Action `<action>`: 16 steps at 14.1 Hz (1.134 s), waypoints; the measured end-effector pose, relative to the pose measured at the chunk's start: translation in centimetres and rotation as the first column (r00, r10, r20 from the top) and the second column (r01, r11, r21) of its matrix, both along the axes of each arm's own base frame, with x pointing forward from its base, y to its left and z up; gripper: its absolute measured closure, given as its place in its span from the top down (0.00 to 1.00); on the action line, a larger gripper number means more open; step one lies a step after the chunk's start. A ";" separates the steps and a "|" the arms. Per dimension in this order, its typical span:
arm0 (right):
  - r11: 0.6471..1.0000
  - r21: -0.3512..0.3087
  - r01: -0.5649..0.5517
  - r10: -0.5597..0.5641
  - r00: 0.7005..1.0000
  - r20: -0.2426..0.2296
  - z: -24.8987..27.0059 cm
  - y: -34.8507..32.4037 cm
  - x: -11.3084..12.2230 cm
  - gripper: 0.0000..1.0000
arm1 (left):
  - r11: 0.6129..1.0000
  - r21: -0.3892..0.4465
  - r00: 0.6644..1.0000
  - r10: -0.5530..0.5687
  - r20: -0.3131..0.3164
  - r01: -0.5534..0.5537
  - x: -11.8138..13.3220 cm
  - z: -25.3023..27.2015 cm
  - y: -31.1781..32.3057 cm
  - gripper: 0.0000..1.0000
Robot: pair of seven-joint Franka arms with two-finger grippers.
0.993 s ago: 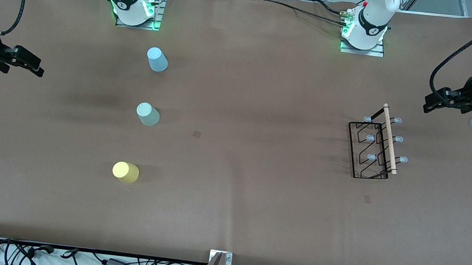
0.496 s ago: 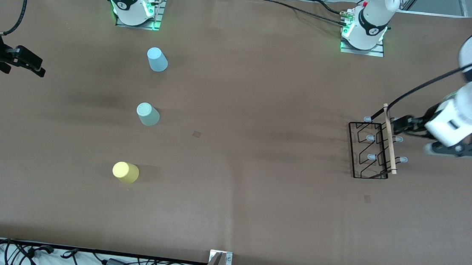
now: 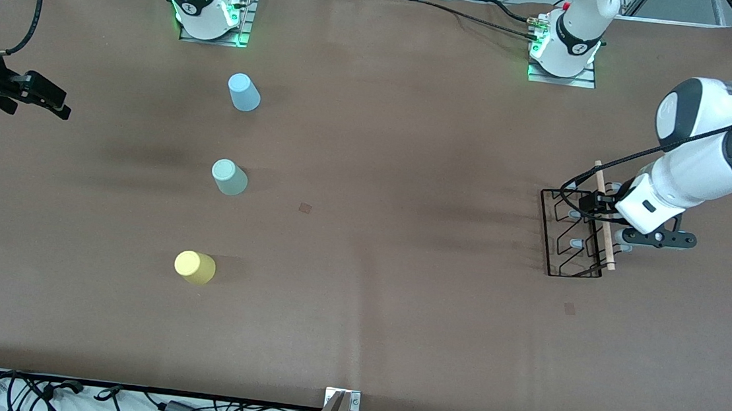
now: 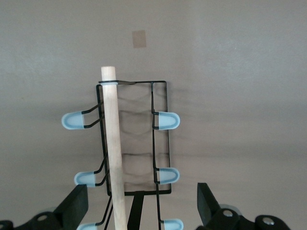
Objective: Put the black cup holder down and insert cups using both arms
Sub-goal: 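Grasp the holder's wooden handle with the left gripper, then move the holder to mid-table while the right gripper reaches the teal cup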
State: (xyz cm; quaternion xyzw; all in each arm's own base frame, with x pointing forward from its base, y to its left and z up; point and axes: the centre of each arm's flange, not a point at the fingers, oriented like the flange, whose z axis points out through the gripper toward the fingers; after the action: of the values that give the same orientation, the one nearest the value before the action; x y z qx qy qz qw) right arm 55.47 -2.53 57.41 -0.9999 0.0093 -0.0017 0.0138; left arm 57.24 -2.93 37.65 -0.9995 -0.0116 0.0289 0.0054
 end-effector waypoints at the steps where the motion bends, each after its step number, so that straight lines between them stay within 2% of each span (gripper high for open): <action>1: 1.000 0.000 0.000 0.000 1.000 0.000 0.0 0.0 0.0 1.00 | 1.000 0.005 1.000 -0.012 -0.001 0.012 -0.3 -0.7 0.1 0.97; 2: 1.000 0.000 0.000 0.000 1.000 0.000 0.0 0.0 0.0 1.00 | 1.000 0.009 1.000 -0.018 -0.005 0.018 -0.5 -1.2 0.3 0.97; 4: 1.000 0.000 0.000 0.000 1.000 0.000 0.0 0.0 0.0 1.00 | 1.000 0.010 1.000 -0.024 -0.013 0.024 -0.8 -1.8 0.5 0.81; 5: 1.000 0.000 0.000 0.000 1.000 0.000 0.0 0.0 0.0 1.00 | 1.000 0.010 1.000 -0.025 -0.017 0.026 -0.9 -2.0 0.6 0.81; 7: 1.000 0.000 0.000 0.000 1.000 0.000 0.0 0.0 0.0 1.00 | 1.000 0.010 0.999 -0.025 -0.024 0.025 -1.1 -2.3 0.7 0.66; 8: 1.000 0.000 0.000 0.000 1.000 0.000 0.0 0.0 0.0 1.00 | 1.000 0.010 0.999 -0.022 -0.026 0.022 -1.1 -2.4 0.9 0.66; 9: 1.000 0.000 0.000 0.000 1.000 0.000 0.0 0.0 0.0 1.00 | 1.000 0.010 0.999 -0.017 -0.030 0.017 -1.1 -2.6 1.2 0.61; 11: 1.000 0.000 0.000 0.000 1.000 0.000 0.0 0.0 0.0 1.00 | 1.000 0.010 0.999 -0.008 -0.031 0.008 -1.0 -3.2 1.8 0.57; 14: 1.000 0.000 0.001 -0.001 1.000 -0.001 0.0 0.0 0.0 1.00 | 1.000 0.009 0.999 0.011 -0.033 -0.011 -0.9 -4.2 2.9 0.55; 16: 1.000 0.000 0.001 -0.001 1.000 -0.006 -0.2 -0.1 0.0 1.00 | 1.000 0.009 0.999 0.018 -0.037 -0.018 -1.0 -4.6 3.4 0.38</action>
State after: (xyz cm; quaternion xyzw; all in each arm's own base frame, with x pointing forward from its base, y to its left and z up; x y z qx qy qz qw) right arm 55.49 -2.61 57.19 -0.9999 0.0100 0.0012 0.0139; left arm 56.28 0.43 33.05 -0.9986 -0.0205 0.0474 0.0097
